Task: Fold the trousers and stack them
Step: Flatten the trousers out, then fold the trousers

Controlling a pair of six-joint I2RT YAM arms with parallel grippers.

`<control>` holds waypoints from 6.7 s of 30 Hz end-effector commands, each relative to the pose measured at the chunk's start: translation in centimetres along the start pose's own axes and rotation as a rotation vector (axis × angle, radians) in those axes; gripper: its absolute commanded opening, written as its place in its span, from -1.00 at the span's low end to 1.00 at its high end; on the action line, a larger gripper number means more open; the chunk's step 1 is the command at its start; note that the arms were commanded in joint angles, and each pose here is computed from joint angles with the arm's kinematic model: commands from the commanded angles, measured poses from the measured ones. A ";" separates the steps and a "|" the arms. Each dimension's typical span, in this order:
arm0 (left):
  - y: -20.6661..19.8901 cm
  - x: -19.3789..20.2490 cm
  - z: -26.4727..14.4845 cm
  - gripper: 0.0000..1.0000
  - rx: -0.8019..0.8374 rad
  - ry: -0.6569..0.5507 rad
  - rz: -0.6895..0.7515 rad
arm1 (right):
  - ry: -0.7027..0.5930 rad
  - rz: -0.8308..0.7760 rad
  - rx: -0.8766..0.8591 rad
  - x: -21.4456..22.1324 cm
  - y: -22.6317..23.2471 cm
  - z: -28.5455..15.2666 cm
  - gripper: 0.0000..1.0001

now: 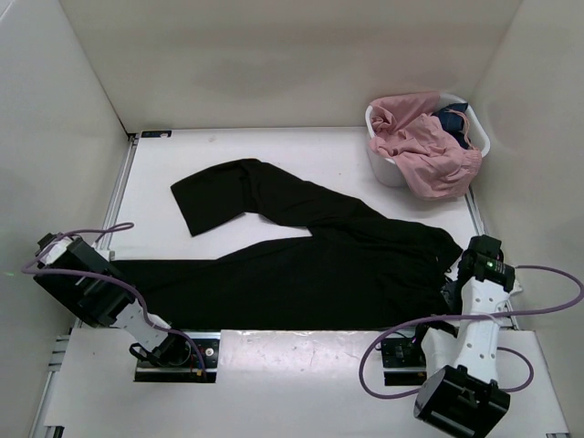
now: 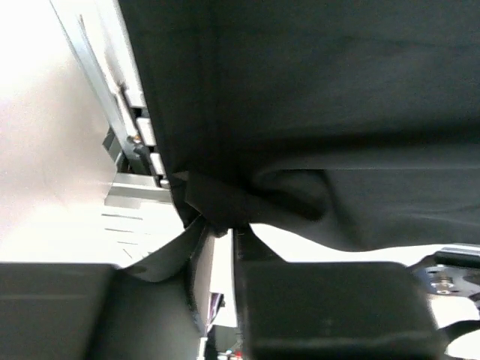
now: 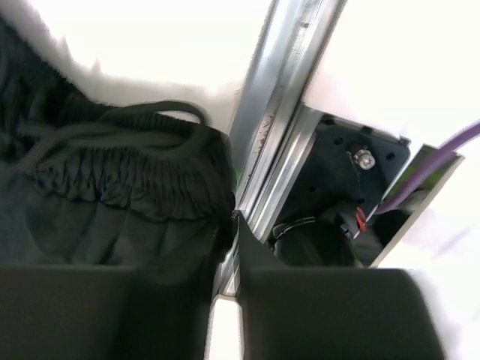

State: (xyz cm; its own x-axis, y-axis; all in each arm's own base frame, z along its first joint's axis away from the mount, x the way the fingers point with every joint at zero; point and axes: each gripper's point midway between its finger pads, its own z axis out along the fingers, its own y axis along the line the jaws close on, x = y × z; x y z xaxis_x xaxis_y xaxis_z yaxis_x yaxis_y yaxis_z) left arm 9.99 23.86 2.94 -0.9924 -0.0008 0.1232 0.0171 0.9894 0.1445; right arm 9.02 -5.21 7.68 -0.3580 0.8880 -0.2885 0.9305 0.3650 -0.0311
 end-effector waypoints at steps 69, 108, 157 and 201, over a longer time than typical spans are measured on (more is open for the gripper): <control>2.5 -18.3 -6.8 -0.72 0.264 -0.516 -0.270 | -0.133 -0.020 0.019 -5.6 2.7 0.9 -0.33; -5.2 -17.6 -13.6 0.25 -0.127 -0.437 0.141 | -0.422 0.031 -0.116 -12.6 4.9 -6.5 0.35; -3.5 -40.1 -23.8 -0.72 -0.381 -0.794 0.234 | -0.434 -0.120 -0.178 -19.4 17.7 -5.1 -1.00; -6.7 -35.1 -9.7 -0.12 0.104 -0.601 -0.247 | -0.273 -0.317 -0.187 -13.6 19.6 -1.8 -1.00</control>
State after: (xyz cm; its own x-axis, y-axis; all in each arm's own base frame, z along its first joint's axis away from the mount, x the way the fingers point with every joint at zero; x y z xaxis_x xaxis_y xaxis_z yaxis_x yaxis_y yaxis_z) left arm 47.02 17.69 7.30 -0.8814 -0.0238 -0.4718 -0.1284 0.9732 0.1909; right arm 31.45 -9.61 11.75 -0.5581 0.6518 -0.5135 0.7525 0.6583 0.0177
